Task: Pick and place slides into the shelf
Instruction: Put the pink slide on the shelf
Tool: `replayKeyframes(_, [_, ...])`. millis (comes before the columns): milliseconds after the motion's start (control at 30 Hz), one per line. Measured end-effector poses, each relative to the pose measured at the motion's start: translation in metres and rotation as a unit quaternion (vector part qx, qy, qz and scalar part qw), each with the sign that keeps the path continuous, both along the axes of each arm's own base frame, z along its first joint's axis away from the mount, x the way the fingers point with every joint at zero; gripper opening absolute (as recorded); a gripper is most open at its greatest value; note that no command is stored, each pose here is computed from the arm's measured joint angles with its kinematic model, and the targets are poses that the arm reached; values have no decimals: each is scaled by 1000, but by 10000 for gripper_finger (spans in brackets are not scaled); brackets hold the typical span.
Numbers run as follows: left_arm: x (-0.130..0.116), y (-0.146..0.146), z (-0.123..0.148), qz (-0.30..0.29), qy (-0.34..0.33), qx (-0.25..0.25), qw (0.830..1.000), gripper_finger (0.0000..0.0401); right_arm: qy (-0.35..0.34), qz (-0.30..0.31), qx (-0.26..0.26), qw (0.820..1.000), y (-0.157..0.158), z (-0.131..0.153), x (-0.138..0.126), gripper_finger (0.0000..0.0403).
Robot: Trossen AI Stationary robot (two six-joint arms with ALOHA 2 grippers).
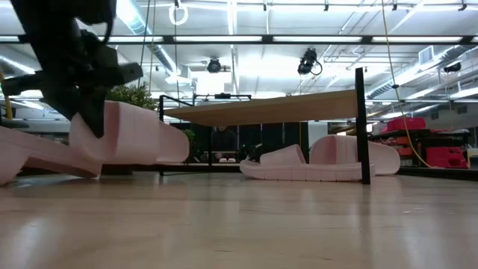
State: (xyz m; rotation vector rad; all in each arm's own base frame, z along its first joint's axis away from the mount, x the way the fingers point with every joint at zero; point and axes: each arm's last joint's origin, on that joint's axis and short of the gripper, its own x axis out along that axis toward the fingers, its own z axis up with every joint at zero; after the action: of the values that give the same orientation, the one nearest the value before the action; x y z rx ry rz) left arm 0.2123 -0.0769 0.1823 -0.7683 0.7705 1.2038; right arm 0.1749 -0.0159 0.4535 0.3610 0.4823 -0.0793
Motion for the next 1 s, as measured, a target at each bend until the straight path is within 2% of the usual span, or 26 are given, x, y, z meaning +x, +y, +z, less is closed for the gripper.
replayKeyframes(567, [-10, 12, 1, 17, 73, 15, 997, 42, 0, 0, 0, 1000, 0, 0, 0, 12])
replayKeyframes(1000, [-14, 14, 2, 37, 86, 24, 995, 42, 0, 0, -1, 1000, 0, 0, 0, 11])
